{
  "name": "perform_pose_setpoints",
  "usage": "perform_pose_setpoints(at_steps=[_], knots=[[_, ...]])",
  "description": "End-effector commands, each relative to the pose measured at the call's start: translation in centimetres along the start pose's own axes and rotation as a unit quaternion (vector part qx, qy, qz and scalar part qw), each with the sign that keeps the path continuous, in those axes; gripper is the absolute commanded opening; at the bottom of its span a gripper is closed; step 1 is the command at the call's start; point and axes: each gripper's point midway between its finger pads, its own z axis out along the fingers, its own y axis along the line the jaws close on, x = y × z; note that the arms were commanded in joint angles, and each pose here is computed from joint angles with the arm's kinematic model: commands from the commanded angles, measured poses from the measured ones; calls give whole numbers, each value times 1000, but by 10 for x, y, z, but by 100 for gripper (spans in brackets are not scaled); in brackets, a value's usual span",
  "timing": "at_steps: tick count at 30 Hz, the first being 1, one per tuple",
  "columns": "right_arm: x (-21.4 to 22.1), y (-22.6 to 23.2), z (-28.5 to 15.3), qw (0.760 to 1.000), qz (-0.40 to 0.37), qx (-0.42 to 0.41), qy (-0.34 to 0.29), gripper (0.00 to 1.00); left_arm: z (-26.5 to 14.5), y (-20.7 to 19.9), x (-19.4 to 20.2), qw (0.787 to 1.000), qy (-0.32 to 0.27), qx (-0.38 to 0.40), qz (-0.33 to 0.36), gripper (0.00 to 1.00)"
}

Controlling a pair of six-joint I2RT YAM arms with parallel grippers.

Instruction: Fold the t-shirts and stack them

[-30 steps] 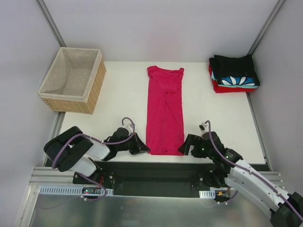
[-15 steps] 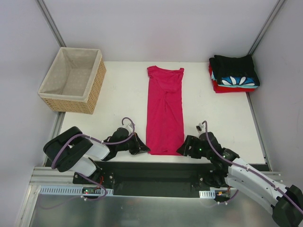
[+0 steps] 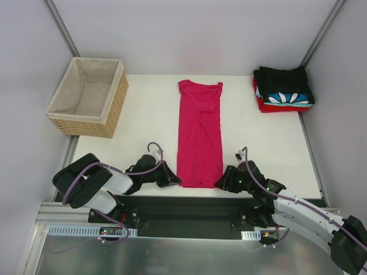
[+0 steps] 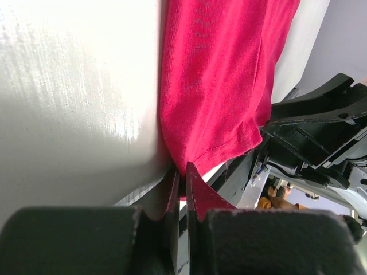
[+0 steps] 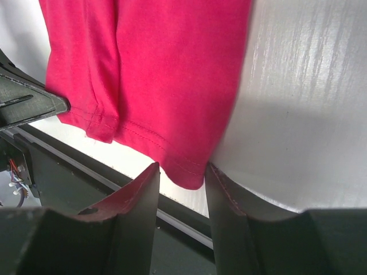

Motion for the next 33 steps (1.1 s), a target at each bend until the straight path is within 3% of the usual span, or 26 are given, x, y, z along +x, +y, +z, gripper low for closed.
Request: perform_pose_setpoints(at_steps=[1,10,17,26,33], knots=[[24,-37,0,997,3,70,38,40,-9,56,13,995,10,-97,-5,0],[23,-37,0,997,3,73,35,25,-10,57,12,995,8,-97,-7,0],[23,-37,1,996,2,79,39,1,-11,57,13,995,7,-96,-5,0],[8,-22,-3,997,-24,72,24,1,-13,46,9,996,8,-90,12,0],[-15,4,-19,997,-53,57,4,1,-22,0,-10,996,-6,-66,61,0]])
